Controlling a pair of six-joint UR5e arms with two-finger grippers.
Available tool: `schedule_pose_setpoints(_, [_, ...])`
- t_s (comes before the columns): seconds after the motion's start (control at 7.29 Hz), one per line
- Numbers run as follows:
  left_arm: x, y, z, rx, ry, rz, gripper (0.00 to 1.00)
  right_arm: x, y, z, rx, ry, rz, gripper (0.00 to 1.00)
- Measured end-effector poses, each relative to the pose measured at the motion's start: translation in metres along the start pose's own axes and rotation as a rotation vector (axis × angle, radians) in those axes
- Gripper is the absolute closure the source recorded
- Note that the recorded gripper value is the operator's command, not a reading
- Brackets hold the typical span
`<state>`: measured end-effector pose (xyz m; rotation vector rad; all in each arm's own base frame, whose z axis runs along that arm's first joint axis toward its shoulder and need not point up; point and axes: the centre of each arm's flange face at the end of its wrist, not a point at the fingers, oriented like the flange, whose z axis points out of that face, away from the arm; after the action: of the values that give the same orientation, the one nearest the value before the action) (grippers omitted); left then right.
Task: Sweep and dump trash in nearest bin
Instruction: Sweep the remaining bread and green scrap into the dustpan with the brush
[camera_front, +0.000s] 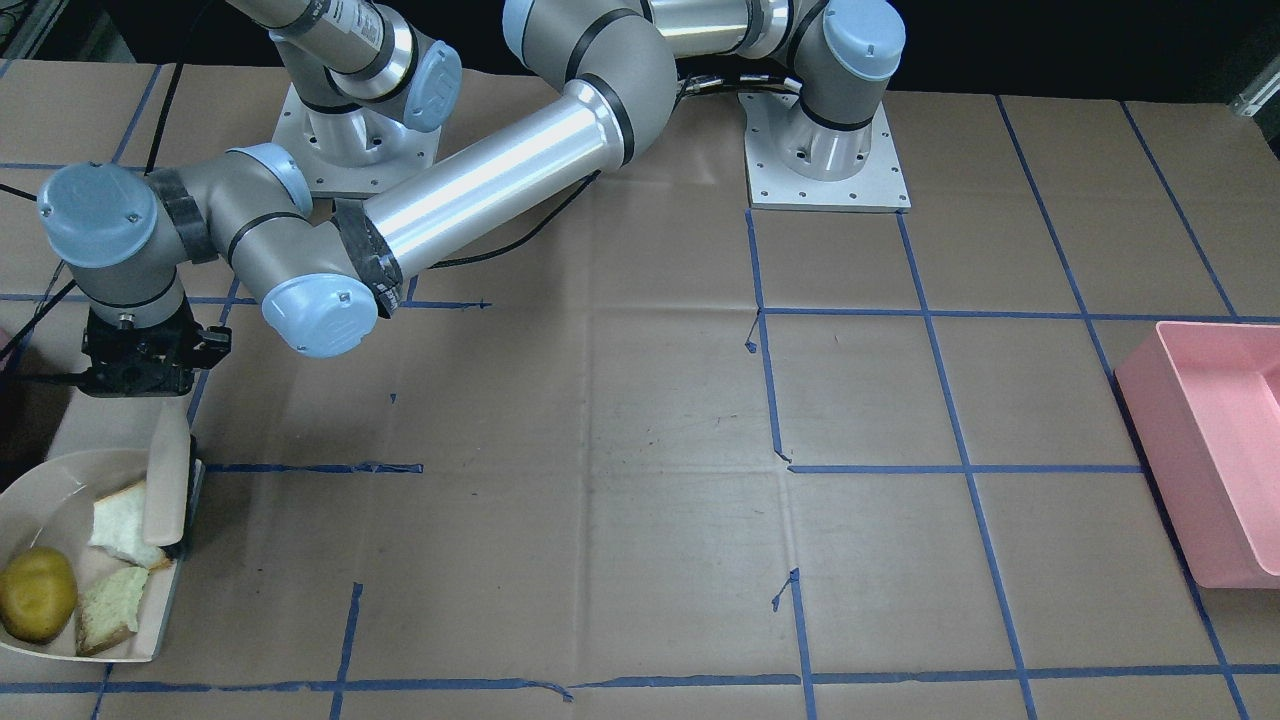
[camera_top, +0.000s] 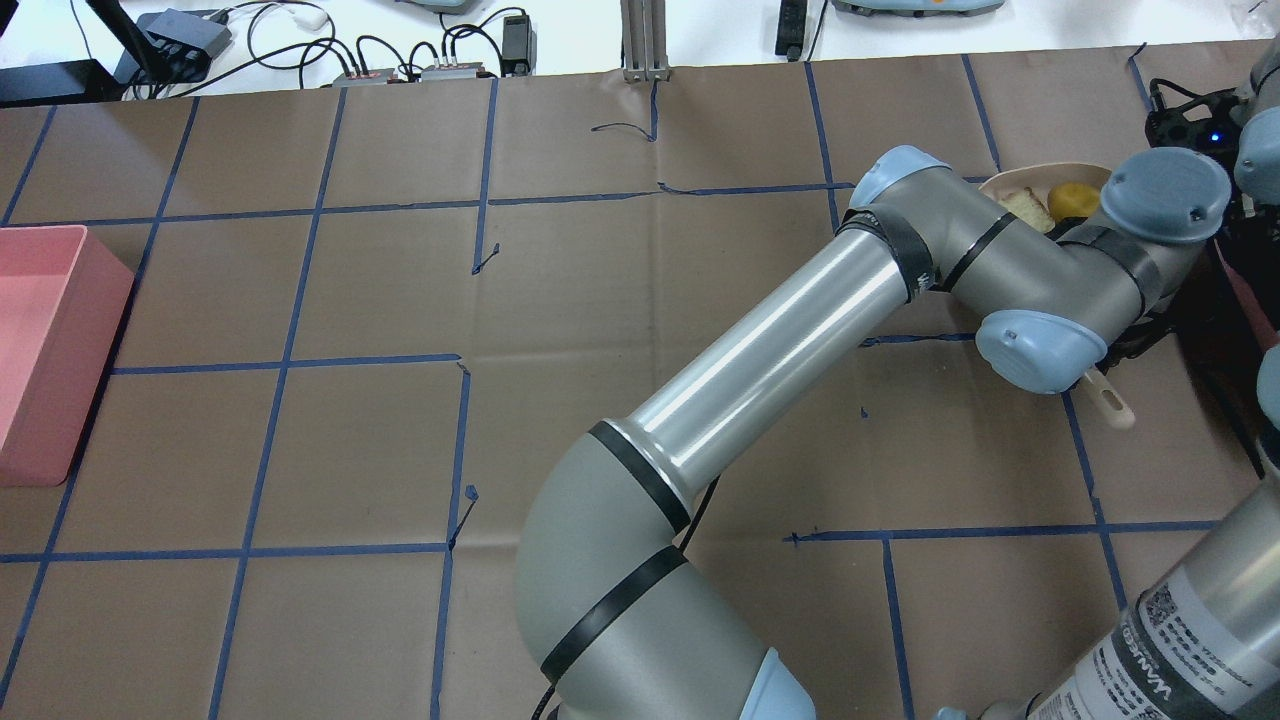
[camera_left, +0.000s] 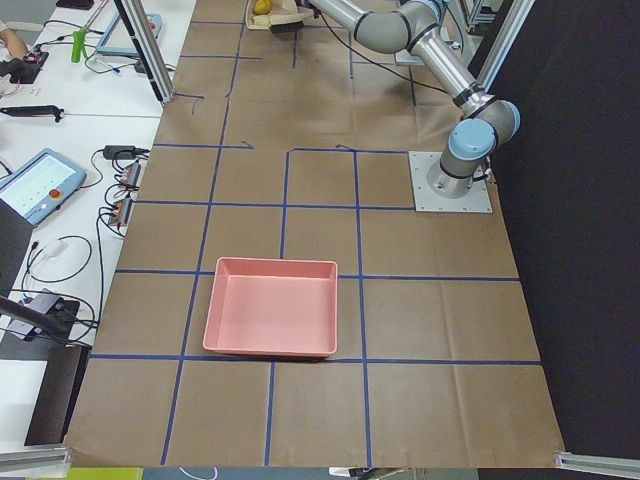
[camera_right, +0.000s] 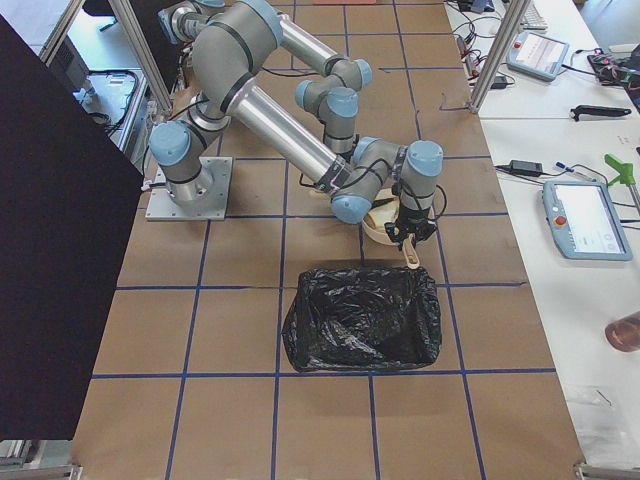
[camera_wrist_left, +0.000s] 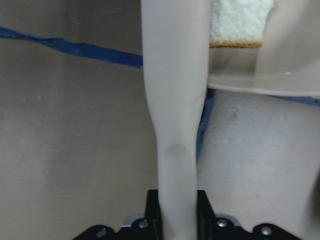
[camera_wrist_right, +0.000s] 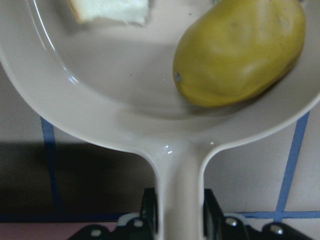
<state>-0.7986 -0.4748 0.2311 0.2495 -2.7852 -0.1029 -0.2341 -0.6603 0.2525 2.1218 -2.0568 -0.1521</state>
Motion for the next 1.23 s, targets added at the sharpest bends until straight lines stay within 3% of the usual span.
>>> schedule_pose_setpoints(0.27, [0.013,0.002,-0.011,0.015,0.123,0.053,1.0,0.0,0.0,0.0,0.0,0.0,0.0,1.0])
schedule_pose_setpoints(0.41, [0.014,0.002,-0.014,0.016,0.136,0.073,1.0,0.0,0.0,0.0,0.003,0.001,0.0,1.0])
schedule_pose_setpoints(0.55, [0.012,0.002,-0.013,0.021,0.109,0.083,1.0,0.0,-0.001,0.0,0.01,0.002,0.001,1.0])
schedule_pose_setpoints(0.82, [-0.004,-0.006,-0.01,0.049,-0.037,0.139,1.0,0.0,-0.003,0.0,0.024,0.0,0.004,1.0])
schedule_pose_setpoints(0.96, [-0.012,-0.007,-0.022,0.051,-0.124,0.164,1.0,0.0,-0.003,0.0,0.027,-0.001,0.005,1.0])
schedule_pose_setpoints(1.23, [-0.024,-0.011,-0.066,0.035,-0.231,0.162,1.0,0.0,-0.004,0.0,0.034,0.001,0.007,1.0])
